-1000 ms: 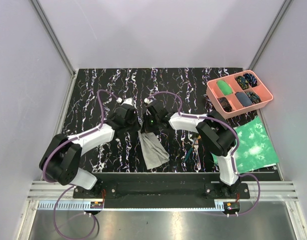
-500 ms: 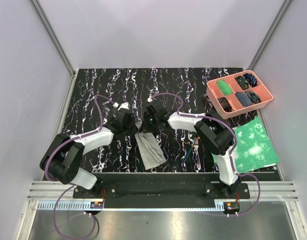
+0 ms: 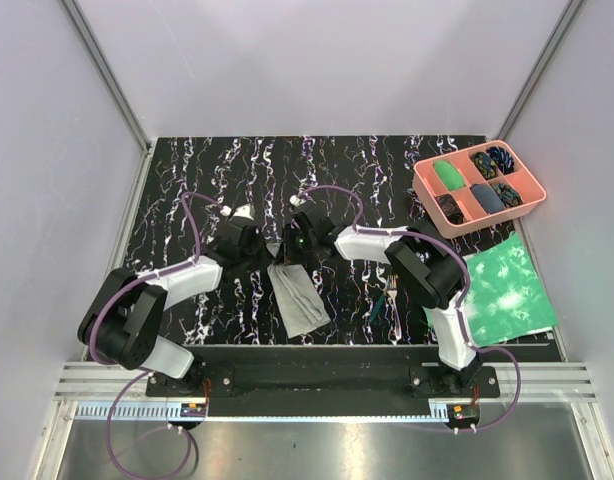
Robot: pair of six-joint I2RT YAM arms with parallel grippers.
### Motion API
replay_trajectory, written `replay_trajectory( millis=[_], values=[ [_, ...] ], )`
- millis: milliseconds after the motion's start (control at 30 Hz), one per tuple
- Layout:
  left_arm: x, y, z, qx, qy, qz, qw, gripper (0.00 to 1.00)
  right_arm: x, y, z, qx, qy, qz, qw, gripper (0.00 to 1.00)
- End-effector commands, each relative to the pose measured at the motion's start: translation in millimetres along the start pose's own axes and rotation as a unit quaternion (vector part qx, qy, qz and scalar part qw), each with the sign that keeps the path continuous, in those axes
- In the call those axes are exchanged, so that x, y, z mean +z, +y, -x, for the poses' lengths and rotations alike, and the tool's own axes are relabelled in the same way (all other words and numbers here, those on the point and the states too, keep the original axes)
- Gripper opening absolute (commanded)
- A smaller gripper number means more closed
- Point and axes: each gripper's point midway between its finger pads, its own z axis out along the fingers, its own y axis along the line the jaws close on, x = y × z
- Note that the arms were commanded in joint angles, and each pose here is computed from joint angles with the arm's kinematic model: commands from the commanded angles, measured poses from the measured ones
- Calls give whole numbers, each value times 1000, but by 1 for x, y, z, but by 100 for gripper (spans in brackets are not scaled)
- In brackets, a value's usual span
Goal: Fold the napkin into a case and place the utensils inside
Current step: Stuff the top corner of the smaller-rectangle-folded napkin into the folded napkin.
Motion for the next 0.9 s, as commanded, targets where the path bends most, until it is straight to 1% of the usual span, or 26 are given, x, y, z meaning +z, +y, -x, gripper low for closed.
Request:
replay_trajectory(
  millis=[0, 167, 333, 400, 500, 533, 633, 733, 767, 867],
  values=[
    [-10, -24, 12, -1, -10, -52, 999, 0, -23, 16, 4, -61, -3, 0, 998, 32],
    [-9, -18, 10, -5, -6, -44, 999, 0, -39, 20, 12, -92, -4, -7, 996, 39],
    [-11, -19, 13, -4, -8, -47, 999, 0, -37, 19, 9, -97, 5, -3, 995, 39],
    [-12, -20, 12, -4, -8, -48, 999, 0, -35, 18, 9, -99, 7, -3, 995, 36],
    [-13, -23, 11, -6, -4, -57, 998, 0, -29, 19, 9, -102, 12, 3, 995, 28],
    [-13, -23, 11, -7, -3, -59, 998, 0, -28, 22, 10, -102, 13, 10, 995, 28],
    [-13, -24, 10, -5, -2, -60, 998, 0, -28, 25, 13, -104, 9, 11, 995, 29],
    [-13, -22, 10, -3, -2, -59, 998, 0, -29, 26, 14, -108, 9, 12, 994, 35],
    [-13, -23, 10, -4, -2, -60, 998, 0, -29, 26, 14, -108, 9, 12, 994, 36],
    [-16, -28, 12, -6, -6, -70, 997, 0, -24, 25, 10, -103, 19, 19, 994, 33]
  ],
)
